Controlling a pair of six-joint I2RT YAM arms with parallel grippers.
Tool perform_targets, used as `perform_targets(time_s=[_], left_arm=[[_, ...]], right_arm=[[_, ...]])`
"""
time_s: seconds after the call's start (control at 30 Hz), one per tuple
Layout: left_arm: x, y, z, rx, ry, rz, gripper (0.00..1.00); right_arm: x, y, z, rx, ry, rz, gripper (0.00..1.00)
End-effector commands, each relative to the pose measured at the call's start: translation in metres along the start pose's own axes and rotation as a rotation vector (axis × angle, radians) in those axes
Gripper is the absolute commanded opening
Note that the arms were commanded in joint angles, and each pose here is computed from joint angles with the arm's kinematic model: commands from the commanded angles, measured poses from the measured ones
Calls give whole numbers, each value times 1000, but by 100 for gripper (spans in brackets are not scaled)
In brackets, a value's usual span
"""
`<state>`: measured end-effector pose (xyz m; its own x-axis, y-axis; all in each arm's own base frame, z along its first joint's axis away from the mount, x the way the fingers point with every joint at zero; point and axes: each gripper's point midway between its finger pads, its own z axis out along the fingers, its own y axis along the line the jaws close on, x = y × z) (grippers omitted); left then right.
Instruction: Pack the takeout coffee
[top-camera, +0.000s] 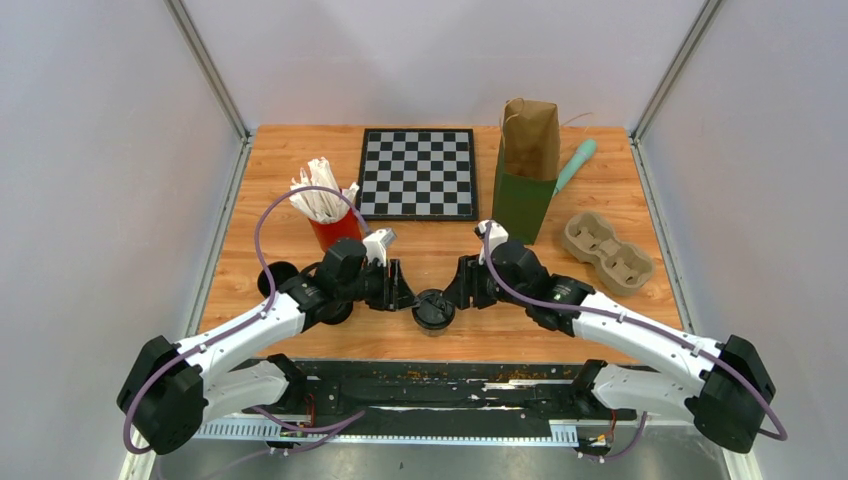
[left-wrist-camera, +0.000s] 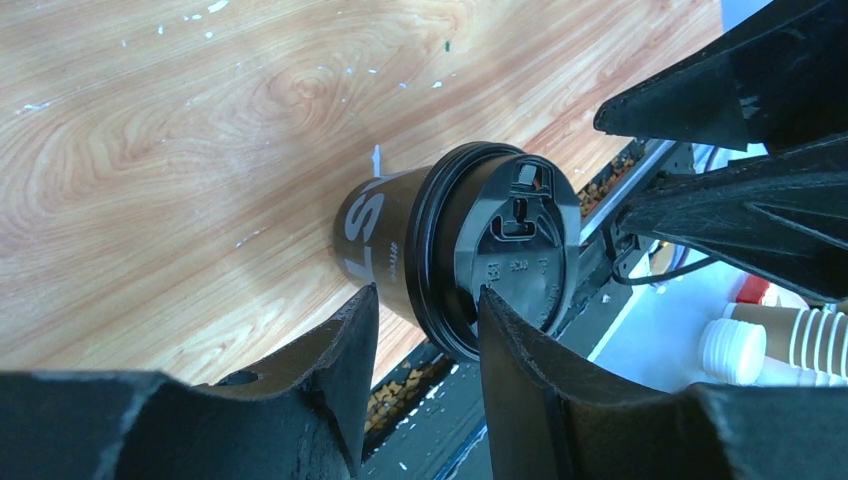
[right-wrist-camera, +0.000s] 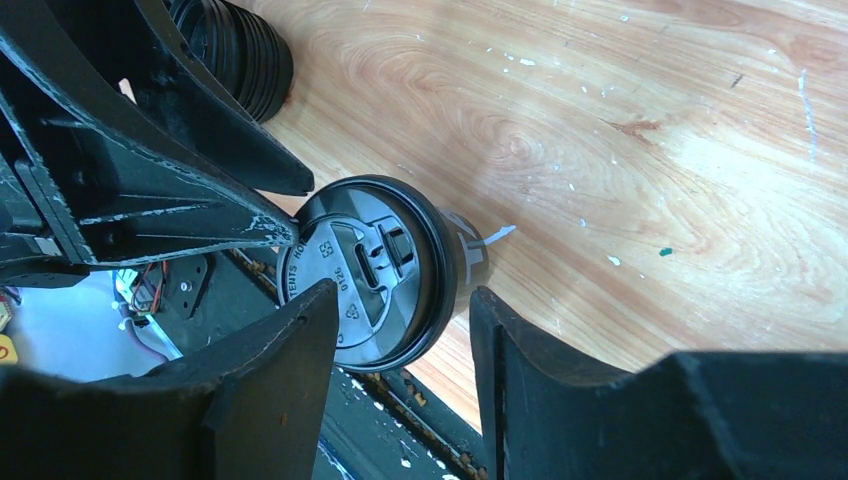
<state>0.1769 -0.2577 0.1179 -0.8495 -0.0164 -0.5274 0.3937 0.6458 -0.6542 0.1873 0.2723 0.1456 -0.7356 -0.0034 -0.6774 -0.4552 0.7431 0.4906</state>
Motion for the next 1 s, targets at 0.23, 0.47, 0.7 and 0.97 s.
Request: perform_targets(time_s=[0.23, 0.47, 0.7, 0.97], left_arm=[[-9, -2, -9, -19, -33, 34, 50], [-5, -8, -7, 35, -36, 16, 52], [-2, -5, -3, 35, -26, 17, 51], [-6, -8, 0, 50, -33, 23, 52]], right_arm=[[-17, 35, 3, -114, 40, -18, 37], [-17, 44, 1, -116, 46, -15, 34], [-19, 49, 5, -134, 49, -39, 33], [-21, 22, 3, 14, 53, -87, 52]])
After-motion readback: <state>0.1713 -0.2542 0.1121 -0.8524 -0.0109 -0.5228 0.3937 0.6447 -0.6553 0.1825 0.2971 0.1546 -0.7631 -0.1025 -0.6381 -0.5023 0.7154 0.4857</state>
